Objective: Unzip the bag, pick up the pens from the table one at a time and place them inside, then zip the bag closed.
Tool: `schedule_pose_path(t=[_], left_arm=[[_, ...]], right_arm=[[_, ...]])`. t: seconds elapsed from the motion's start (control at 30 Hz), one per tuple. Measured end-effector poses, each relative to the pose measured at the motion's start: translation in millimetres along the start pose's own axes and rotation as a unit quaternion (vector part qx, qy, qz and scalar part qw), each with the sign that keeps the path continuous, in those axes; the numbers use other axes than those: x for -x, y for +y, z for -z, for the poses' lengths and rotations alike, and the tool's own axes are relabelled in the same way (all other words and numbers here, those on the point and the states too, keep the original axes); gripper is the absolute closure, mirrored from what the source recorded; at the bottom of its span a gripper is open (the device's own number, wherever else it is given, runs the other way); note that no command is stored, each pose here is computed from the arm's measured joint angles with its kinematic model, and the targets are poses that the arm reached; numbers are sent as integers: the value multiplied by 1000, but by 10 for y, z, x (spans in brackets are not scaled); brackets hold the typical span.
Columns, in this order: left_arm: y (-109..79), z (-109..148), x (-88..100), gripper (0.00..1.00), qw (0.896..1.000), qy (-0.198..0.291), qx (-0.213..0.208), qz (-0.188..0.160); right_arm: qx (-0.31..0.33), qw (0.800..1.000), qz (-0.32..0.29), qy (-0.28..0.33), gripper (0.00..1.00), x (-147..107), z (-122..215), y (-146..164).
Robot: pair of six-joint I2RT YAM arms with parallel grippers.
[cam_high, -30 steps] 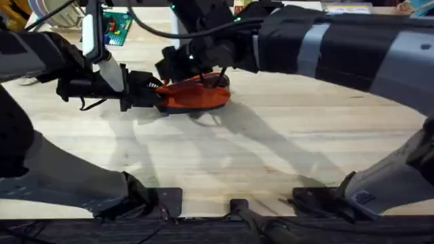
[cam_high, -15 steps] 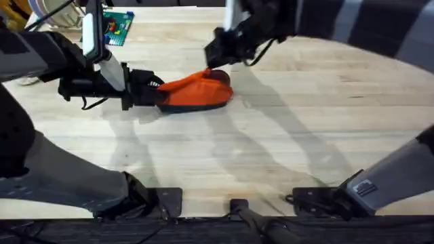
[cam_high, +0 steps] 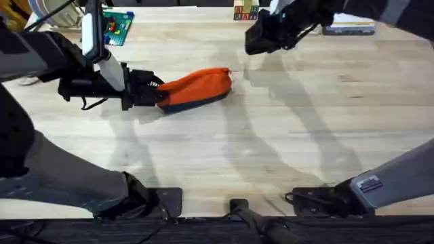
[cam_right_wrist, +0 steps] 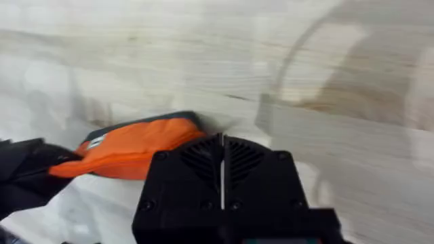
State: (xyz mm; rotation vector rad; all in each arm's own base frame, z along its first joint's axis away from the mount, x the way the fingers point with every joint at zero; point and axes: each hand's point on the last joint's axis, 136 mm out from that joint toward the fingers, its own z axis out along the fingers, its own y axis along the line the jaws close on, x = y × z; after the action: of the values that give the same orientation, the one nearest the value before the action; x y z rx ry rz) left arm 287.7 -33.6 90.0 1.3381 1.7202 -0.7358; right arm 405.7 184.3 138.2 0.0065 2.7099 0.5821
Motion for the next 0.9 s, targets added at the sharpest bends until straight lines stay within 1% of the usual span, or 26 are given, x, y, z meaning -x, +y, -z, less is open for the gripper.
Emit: schedule_pose_path(t=[0.17,0.23,0.37,0.4,0.5,0.57,0.7,0.73,0.77,0.9], left_arm=[[0,2,-4,957,1000,1,0,0],[-1,2,-5,957,1000,1,0,0],[-1,2,-5,957,1000,1,0,0],[-1,2,-5,957,1000,1,0,0],[-1,2,-5,957,1000,1,0,0],[-1,2,-5,957,1000,1,0,0],[-1,2,-6,957,1000,1,0,0],[-1,2,-6,957,1000,1,0,0],[-1,2,-6,957,1000,2,0,0],[-2,2,-7,957,1000,2,0,0]], right_arm=[[-25,1000,-15,-9,971,83,51,-249],[-27,999,-18,-10,971,95,61,-283],[-19,999,11,-40,971,173,328,-197],[-15,998,22,-52,947,194,425,-148],[-3,995,61,-82,797,215,711,17],[5,992,86,-95,649,184,877,131],[16,986,130,-103,75,67,1094,315],[17,985,138,-102,21,29,1123,350],[18,985,144,-99,8,-6,1138,370],[19,984,153,-87,4,-111,1177,408]])
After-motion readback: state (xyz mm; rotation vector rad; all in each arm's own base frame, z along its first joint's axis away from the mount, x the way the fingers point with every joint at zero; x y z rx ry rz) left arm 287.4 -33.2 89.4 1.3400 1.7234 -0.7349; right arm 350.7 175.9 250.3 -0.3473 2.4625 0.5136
